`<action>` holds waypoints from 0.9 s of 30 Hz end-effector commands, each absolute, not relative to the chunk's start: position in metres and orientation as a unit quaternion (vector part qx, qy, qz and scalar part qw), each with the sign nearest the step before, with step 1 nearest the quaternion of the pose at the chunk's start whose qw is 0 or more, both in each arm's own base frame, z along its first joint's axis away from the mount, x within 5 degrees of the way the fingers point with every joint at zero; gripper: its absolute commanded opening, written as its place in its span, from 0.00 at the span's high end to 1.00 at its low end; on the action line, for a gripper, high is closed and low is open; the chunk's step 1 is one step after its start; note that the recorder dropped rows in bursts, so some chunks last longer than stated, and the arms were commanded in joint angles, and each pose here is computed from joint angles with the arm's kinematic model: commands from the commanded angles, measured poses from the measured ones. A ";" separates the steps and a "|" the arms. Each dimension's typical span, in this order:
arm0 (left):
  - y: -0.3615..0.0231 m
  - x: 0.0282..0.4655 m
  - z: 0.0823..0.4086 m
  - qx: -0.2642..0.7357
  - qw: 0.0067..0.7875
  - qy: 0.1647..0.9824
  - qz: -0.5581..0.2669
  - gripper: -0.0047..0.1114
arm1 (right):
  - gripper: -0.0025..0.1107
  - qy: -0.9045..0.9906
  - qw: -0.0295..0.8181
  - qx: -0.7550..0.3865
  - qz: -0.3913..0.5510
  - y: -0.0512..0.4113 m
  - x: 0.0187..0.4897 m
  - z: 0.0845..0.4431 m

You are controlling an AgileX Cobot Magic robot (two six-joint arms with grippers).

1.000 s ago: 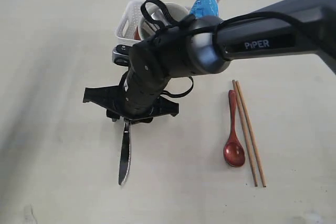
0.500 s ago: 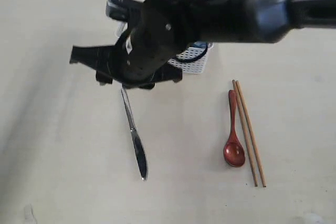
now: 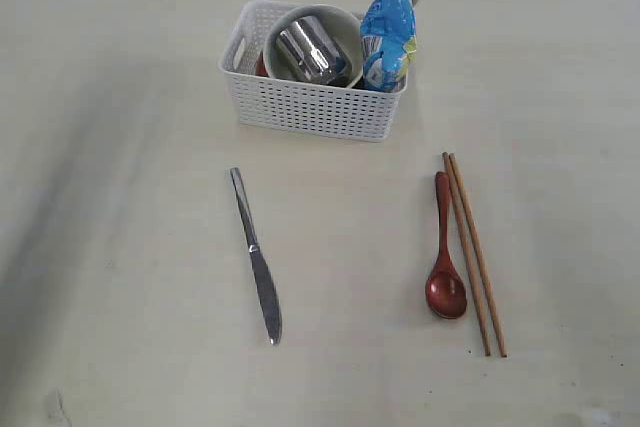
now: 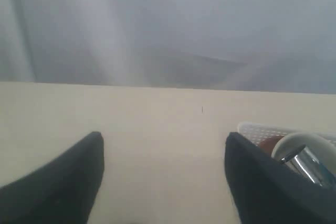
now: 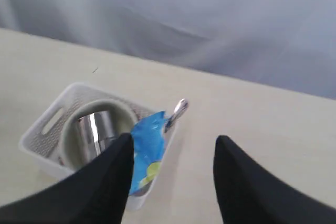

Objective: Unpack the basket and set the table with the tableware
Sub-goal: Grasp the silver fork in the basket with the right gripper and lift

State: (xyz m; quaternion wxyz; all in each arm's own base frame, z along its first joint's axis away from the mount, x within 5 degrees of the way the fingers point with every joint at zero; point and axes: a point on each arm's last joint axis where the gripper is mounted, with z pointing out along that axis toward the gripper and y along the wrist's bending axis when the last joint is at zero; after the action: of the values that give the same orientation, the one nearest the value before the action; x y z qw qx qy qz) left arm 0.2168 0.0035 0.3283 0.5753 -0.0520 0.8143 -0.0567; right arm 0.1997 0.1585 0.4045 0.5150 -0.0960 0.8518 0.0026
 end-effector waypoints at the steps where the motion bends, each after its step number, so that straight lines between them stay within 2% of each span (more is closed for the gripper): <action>1: -0.002 0.236 0.321 -0.055 0.570 0.817 -0.066 0.42 | 0.57 0.839 0.536 -0.081 -0.034 0.131 0.212 0.404; 7: -0.044 0.277 0.303 0.006 0.529 0.843 -0.101 0.40 | 0.57 0.847 0.527 -0.043 -0.052 0.085 0.252 0.377; 13: -0.077 0.319 0.283 0.044 0.494 0.861 -0.115 0.39 | 0.57 0.858 0.513 -0.009 0.031 0.050 0.298 0.350; 17: -0.079 0.332 0.264 0.045 0.473 0.873 -0.108 0.39 | 0.57 0.883 0.465 0.006 0.060 0.033 0.340 0.307; 21: -0.080 0.339 0.253 0.055 0.470 0.876 -0.095 0.39 | 0.57 0.904 0.415 -0.026 0.103 0.038 0.383 0.262; 27: -0.079 0.339 0.254 0.054 0.477 0.872 -0.092 0.39 | 0.56 0.901 0.347 -0.117 0.234 0.069 0.444 0.214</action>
State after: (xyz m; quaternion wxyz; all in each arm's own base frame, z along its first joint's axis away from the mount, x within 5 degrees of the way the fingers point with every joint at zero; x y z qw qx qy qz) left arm 0.3387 -0.0778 0.2501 0.4663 0.0513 0.8782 -0.0935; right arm 0.4230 0.0592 0.2262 0.3583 -0.0824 0.9125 0.1795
